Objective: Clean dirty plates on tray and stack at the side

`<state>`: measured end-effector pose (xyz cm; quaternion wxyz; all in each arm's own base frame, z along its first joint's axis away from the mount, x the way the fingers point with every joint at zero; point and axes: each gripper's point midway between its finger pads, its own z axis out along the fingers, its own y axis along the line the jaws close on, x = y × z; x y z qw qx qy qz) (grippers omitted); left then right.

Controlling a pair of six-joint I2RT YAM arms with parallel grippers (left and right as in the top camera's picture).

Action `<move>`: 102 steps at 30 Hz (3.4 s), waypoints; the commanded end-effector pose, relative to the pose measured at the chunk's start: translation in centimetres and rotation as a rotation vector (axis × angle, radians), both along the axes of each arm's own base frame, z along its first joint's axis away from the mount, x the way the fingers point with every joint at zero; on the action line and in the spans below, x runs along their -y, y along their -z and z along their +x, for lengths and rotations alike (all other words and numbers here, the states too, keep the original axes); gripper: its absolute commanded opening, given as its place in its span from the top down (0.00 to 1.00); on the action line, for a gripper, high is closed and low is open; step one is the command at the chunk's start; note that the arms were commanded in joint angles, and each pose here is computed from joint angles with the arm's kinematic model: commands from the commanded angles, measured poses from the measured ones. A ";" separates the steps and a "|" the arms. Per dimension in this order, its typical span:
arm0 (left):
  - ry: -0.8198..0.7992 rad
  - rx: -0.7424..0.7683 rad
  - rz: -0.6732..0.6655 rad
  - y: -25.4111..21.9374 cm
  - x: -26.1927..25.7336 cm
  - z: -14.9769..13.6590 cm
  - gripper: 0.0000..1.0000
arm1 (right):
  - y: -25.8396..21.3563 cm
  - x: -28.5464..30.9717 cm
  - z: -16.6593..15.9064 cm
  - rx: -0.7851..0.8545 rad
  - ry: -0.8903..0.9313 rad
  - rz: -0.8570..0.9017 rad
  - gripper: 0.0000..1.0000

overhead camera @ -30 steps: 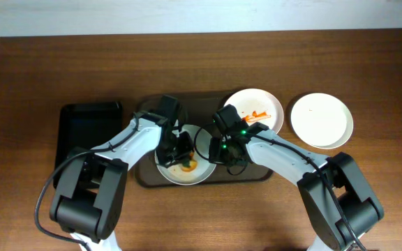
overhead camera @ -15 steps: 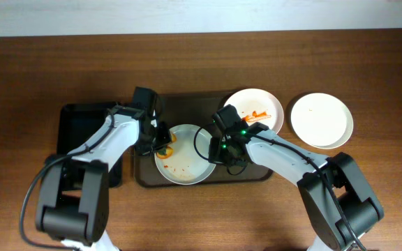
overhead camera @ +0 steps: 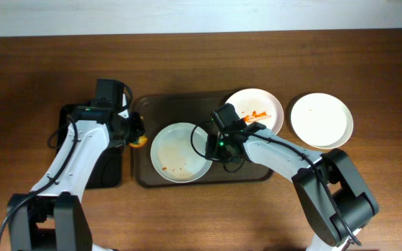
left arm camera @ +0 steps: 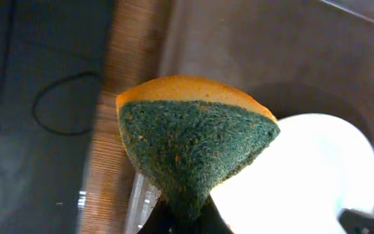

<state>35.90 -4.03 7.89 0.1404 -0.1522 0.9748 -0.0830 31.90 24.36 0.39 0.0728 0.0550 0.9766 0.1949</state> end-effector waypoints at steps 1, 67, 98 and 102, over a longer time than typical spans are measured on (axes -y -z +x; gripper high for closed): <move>-0.014 0.029 0.063 -0.8 -1.4 0.5 1.00 | 2.1 0.8 -0.2 -0.023 0.015 -0.044 0.96; -0.089 0.039 0.098 -0.8 -4.2 0.8 1.00 | -24.3 0.6 7.8 0.923 0.078 -0.928 0.96; -0.092 0.039 0.097 -0.8 -4.2 0.8 1.00 | -16.2 37.0 12.7 0.197 0.828 -0.381 0.96; -0.092 0.039 0.097 -0.8 -4.2 0.8 1.00 | -12.4 40.4 9.2 0.002 0.883 -0.311 0.96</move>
